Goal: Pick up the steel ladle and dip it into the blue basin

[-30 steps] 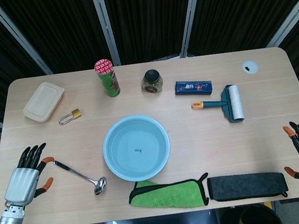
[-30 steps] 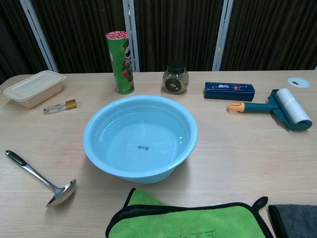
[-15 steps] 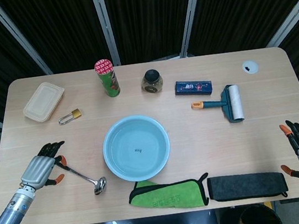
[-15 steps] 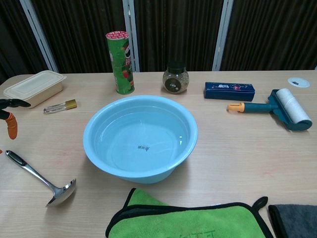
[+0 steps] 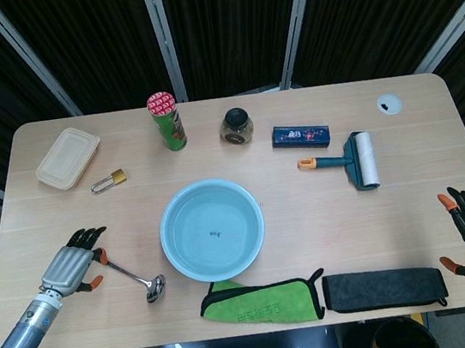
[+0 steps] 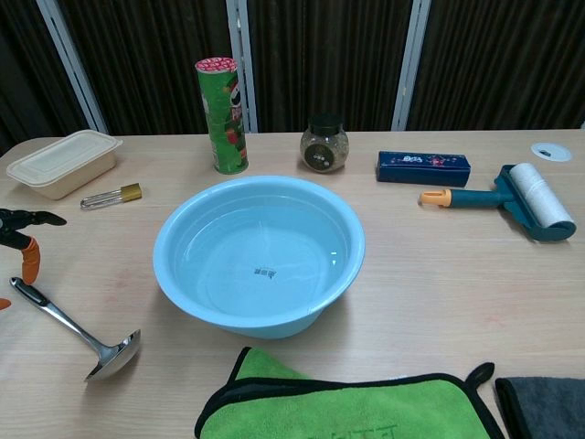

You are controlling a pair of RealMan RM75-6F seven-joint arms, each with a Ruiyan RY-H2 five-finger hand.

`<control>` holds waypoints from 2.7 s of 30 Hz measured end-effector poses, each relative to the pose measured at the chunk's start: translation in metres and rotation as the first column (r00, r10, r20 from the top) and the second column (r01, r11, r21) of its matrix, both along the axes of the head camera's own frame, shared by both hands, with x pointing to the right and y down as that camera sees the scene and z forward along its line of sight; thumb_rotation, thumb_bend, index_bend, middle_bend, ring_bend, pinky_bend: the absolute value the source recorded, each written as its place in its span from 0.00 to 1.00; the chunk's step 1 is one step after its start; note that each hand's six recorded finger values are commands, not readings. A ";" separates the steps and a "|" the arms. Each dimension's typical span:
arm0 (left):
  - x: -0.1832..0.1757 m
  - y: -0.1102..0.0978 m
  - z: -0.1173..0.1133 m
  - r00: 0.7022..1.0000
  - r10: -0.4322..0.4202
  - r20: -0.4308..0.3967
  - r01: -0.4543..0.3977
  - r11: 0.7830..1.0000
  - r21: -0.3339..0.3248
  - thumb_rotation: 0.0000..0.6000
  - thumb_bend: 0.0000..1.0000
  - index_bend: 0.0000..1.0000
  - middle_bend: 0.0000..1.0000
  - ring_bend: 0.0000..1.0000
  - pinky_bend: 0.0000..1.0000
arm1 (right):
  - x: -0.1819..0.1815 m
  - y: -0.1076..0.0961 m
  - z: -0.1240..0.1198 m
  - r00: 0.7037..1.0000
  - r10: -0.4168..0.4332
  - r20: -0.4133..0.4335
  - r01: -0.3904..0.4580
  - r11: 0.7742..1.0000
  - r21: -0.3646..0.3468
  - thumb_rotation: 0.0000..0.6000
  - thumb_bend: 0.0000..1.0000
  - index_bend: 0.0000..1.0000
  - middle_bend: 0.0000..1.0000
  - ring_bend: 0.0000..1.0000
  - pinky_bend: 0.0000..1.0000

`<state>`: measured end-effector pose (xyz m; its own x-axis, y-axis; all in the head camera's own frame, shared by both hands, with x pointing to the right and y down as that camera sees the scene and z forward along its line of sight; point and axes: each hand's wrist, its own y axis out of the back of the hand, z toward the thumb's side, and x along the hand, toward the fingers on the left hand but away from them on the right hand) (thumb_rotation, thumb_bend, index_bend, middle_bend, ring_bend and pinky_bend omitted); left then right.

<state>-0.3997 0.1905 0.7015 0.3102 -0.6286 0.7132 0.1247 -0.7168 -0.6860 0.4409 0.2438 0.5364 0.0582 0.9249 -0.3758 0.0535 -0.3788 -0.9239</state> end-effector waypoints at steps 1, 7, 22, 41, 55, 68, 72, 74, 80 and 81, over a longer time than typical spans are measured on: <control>0.000 0.000 0.002 1.000 0.007 0.009 -0.008 1.000 0.007 1.00 0.32 0.46 0.00 0.00 0.00 | 0.000 0.000 -0.001 1.000 0.001 -0.001 -0.001 1.000 0.002 1.00 0.00 0.00 0.00 0.00 0.00; 0.006 0.003 0.016 0.999 0.031 0.030 -0.033 0.998 0.050 1.00 0.32 0.46 0.00 0.00 0.00 | 0.001 0.000 0.000 1.000 0.007 -0.008 -0.007 1.000 0.002 1.00 0.00 0.00 0.00 0.00 0.00; 0.014 0.012 0.028 0.992 0.088 0.086 -0.094 0.993 0.078 1.00 0.35 0.44 0.00 0.00 0.00 | 0.004 -0.002 -0.003 1.000 0.009 0.007 -0.009 1.000 0.008 1.00 0.00 0.00 0.00 0.00 0.00; 0.010 0.007 0.042 0.988 0.085 0.130 -0.095 0.993 0.076 1.00 0.35 0.44 0.00 0.00 0.00 | 0.003 -0.002 0.000 1.000 0.003 0.003 -0.003 1.000 -0.006 1.00 0.00 0.00 0.00 0.00 0.00; 0.023 0.008 0.049 0.988 0.108 0.114 -0.115 0.992 0.057 1.00 0.35 0.41 0.00 0.00 0.00 | 0.004 -0.002 0.000 1.000 0.002 0.009 -0.002 1.000 -0.010 1.00 0.00 0.00 0.00 0.00 0.00; 0.026 0.010 0.054 0.983 0.130 0.129 -0.136 0.990 0.035 1.00 0.35 0.48 0.00 0.00 0.00 | 0.004 -0.002 -0.001 1.000 -0.001 0.005 0.001 1.000 -0.001 1.00 0.00 0.00 0.00 0.00 0.00; 0.026 0.011 0.054 0.983 0.129 0.130 -0.134 0.990 0.032 1.00 0.36 0.52 0.00 0.00 0.00 | 0.004 -0.002 -0.001 1.000 -0.001 0.005 0.001 1.000 -0.002 1.00 0.00 0.00 0.00 0.00 0.00; 0.026 0.011 0.054 0.984 0.127 0.129 -0.132 0.991 0.032 1.00 0.37 0.53 0.00 0.00 0.00 | 0.004 -0.002 -0.001 1.000 -0.001 0.005 0.001 1.000 -0.002 1.00 0.00 0.00 0.00 0.00 0.00; 0.025 0.013 0.052 0.986 0.118 0.117 -0.123 0.992 0.033 1.00 0.41 0.57 0.00 0.00 0.00 | 0.003 -0.002 0.000 1.000 -0.002 0.000 0.002 1.000 -0.003 1.00 0.00 0.00 0.00 0.00 0.00; 0.024 0.013 0.051 0.986 0.119 0.114 -0.124 0.992 0.036 1.00 0.41 0.57 0.00 0.00 0.00 | 0.003 -0.002 0.001 1.000 -0.001 -0.001 0.001 1.000 -0.004 1.00 0.00 0.00 0.00 0.00 0.00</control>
